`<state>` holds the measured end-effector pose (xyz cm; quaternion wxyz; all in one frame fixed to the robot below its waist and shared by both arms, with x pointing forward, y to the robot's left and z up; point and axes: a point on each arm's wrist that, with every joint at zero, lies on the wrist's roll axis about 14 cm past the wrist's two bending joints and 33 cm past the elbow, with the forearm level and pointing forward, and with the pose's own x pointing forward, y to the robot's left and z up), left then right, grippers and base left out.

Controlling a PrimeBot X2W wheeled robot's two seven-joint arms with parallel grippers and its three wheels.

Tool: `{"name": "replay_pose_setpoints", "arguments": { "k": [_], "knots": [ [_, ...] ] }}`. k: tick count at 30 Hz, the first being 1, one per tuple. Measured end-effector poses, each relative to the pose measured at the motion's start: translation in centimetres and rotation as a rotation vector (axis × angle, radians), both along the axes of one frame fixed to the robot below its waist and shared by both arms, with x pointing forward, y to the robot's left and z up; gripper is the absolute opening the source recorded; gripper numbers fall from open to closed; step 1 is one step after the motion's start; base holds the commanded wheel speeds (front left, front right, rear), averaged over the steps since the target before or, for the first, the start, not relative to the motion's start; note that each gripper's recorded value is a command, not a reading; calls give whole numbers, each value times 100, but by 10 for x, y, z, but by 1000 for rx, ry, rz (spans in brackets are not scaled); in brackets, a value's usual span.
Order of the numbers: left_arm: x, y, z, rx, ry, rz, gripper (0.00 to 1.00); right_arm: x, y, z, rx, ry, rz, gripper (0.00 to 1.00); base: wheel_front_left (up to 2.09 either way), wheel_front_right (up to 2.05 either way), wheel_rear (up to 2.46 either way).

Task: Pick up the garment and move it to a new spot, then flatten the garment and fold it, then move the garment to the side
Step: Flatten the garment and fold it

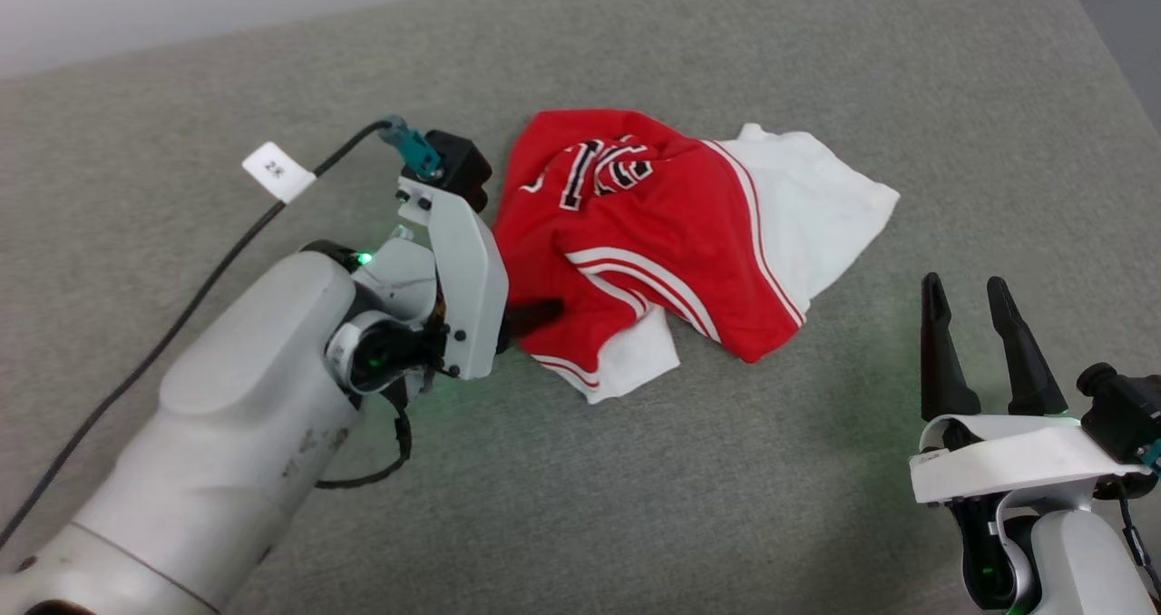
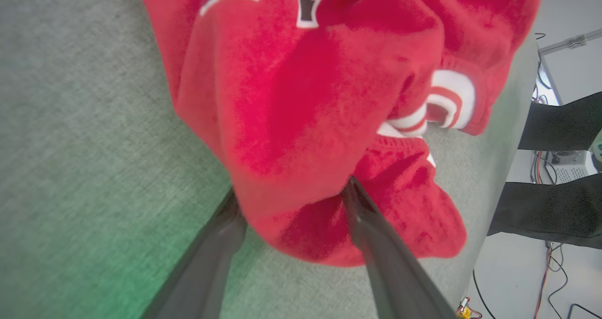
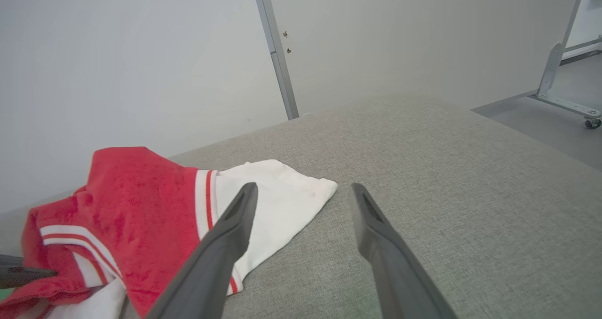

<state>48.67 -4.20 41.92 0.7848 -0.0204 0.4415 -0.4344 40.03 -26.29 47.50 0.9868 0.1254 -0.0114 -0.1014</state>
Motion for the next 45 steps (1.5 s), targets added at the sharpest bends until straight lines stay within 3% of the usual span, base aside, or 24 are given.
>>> {"name": "replay_pose_setpoints", "arguments": {
  "k": [1, 2, 3, 8, 12, 16, 21, 26, 27, 29, 30, 39, 45],
  "knots": [
    [-2, -3, -5, 1, 18, -8, 50, -1, -2, -1, -2, 5, -7, 100, 0, 0, 0],
    [-2, -5, -7, -4, 28, -13, 11, -2, -5, -3, -3, 12, -14, 100, 0, 0, 0],
    [1, -7, -8, -7, 26, -15, 0, -3, -7, -5, -5, 17, -20, 100, 0, 0, 0],
    [31, 11, -4, 87, -115, -29, 0, -7, -13, -7, -4, 25, -40, 100, 0, 0, 0],
    [72, 30, 27, 203, -354, -47, 0, -7, -12, -4, 10, 15, -39, 100, 0, 0, 0],
    [88, 10, 64, 234, -586, -133, 0, -7, -11, -3, 18, 11, -38, 100, 0, 0, 0],
    [49, -59, 73, 141, -693, -322, 0, -7, -10, -5, 26, 16, -37, 100, 0, 0, 0],
    [-9, -99, 37, 62, -578, -464, 0, -4, -11, -5, 33, 13, -38, 100, 0, 0, 0],
    [-13, -101, 31, 57, -563, -473, 16, -4, -11, -5, 34, 13, -40, 100, 0, 0, 0],
    [-14, -107, 30, 30, -568, -477, 57, -5, -13, -6, 33, 18, -46, 100, 0, 0, 0],
    [-12, -108, 29, 16, -566, -467, 98, -6, -15, -7, 34, 19, -50, 100, 0, 0, 0],
    [26, -74, 51, 29, -581, -347, 100, -7, -12, -8, 47, 19, -47, 100, 0, 0, 0],
    [45, -17, 46, 167, -493, -257, 100, -3, -1, -1, 54, -5, -13, 100, 0, 0, 0]
  ]
}}
